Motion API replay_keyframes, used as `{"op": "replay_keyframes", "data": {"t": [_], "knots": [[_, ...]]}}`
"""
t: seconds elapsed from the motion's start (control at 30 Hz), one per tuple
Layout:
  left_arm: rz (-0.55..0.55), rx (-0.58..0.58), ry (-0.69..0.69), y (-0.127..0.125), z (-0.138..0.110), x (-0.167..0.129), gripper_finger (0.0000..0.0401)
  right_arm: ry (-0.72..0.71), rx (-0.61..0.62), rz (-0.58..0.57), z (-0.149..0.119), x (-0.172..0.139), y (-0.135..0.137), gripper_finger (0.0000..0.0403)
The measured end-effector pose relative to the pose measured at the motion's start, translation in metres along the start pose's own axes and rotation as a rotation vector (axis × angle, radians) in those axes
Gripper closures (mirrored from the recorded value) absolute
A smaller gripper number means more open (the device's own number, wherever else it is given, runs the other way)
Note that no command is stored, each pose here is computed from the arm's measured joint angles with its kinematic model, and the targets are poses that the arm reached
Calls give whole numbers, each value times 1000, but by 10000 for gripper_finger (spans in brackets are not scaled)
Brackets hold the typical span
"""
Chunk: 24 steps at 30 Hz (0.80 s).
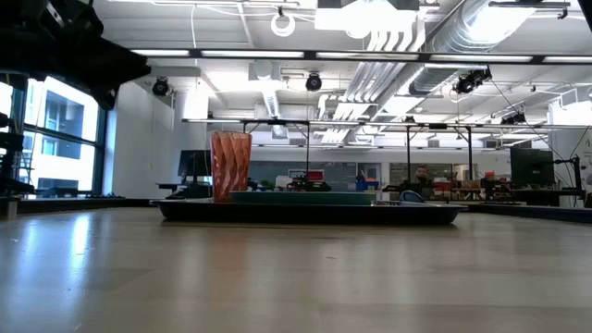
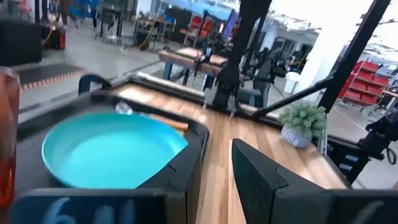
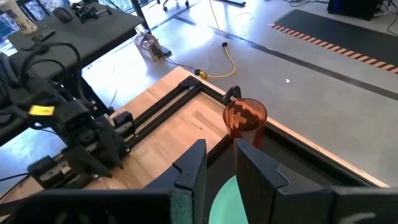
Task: Pick and place plate/cup/fork/spoon on tray
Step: Return to Home Position
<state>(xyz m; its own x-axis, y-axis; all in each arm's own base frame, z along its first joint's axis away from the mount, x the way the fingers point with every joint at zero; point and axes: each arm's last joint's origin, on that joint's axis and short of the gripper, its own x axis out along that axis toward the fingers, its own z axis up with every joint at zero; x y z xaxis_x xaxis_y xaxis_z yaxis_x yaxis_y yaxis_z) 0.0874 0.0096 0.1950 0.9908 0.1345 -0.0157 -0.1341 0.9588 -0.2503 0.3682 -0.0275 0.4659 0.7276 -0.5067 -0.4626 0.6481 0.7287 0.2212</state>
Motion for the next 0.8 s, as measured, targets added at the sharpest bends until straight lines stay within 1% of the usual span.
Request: {"op": "replay_keyframes", "data": {"t": [0.1,0.17,0.27,0.4,0.53,0.67,0.8], "knots": [[9,-22,36,3,-13,3,323,2,-3,8,3,-4,-4,329],[9,-40,35,4,-17,5,323,-2,-19,8,5,-11,-7,329],[12,-58,49,6,-23,6,323,-14,-66,13,11,-26,-14,329],[7,-58,53,5,-23,7,323,-33,-136,-3,17,-53,-28,329],[8,-57,54,6,-23,7,323,-33,-172,-40,21,-90,-49,329],[10,-57,53,6,-23,7,323,-20,-190,-116,14,-126,-77,329],[11,-57,53,6,-23,7,323,-25,-171,-188,-8,-153,-103,329]]}}
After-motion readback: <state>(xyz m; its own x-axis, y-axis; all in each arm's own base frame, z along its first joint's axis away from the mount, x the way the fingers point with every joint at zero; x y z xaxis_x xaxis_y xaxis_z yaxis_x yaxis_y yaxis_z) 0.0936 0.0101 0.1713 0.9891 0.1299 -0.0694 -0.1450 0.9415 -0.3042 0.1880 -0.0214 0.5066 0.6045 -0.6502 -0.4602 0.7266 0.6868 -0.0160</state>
